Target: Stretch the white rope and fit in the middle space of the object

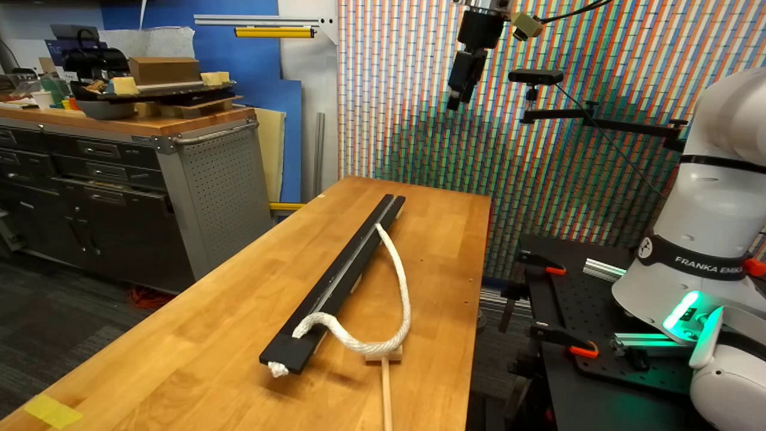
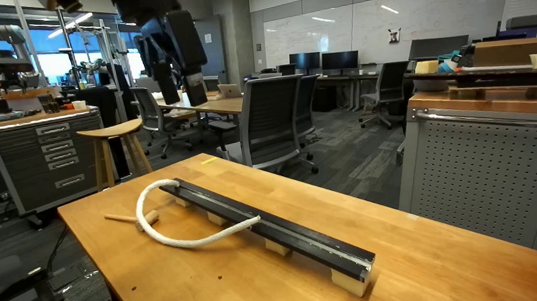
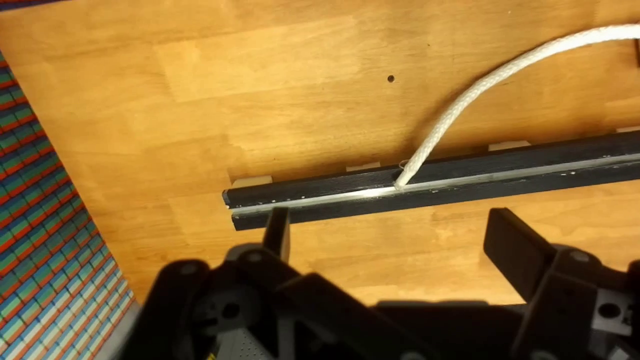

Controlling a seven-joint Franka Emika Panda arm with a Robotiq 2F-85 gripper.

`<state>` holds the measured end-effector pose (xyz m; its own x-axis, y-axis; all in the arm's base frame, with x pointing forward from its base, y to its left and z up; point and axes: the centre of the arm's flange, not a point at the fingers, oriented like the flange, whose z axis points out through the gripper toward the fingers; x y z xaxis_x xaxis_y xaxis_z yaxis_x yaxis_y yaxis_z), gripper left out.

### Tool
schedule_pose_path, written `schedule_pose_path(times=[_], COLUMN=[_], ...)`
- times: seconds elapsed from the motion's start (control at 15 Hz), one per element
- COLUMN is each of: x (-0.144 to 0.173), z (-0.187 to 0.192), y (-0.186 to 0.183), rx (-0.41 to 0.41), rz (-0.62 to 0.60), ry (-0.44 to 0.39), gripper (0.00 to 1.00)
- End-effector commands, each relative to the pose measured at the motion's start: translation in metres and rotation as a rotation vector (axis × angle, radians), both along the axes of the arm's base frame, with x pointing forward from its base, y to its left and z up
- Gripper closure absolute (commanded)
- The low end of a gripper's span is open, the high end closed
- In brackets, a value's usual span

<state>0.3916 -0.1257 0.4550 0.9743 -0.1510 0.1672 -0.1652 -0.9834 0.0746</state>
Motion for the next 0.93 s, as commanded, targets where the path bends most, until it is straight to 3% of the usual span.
schedule_pose_path(times=[0.0, 0.27, 0.87], x=[0.011, 0.027, 0.069], z=[-0.029, -0.066, -0.143], y=[0.008, 0.019, 0.015], rx=[0.012, 0.029, 0.139], rz=[-0.134, -0.238, -0.290], ry=[0.004, 0.005, -0.034], gripper=[0.00, 0.00, 0.00])
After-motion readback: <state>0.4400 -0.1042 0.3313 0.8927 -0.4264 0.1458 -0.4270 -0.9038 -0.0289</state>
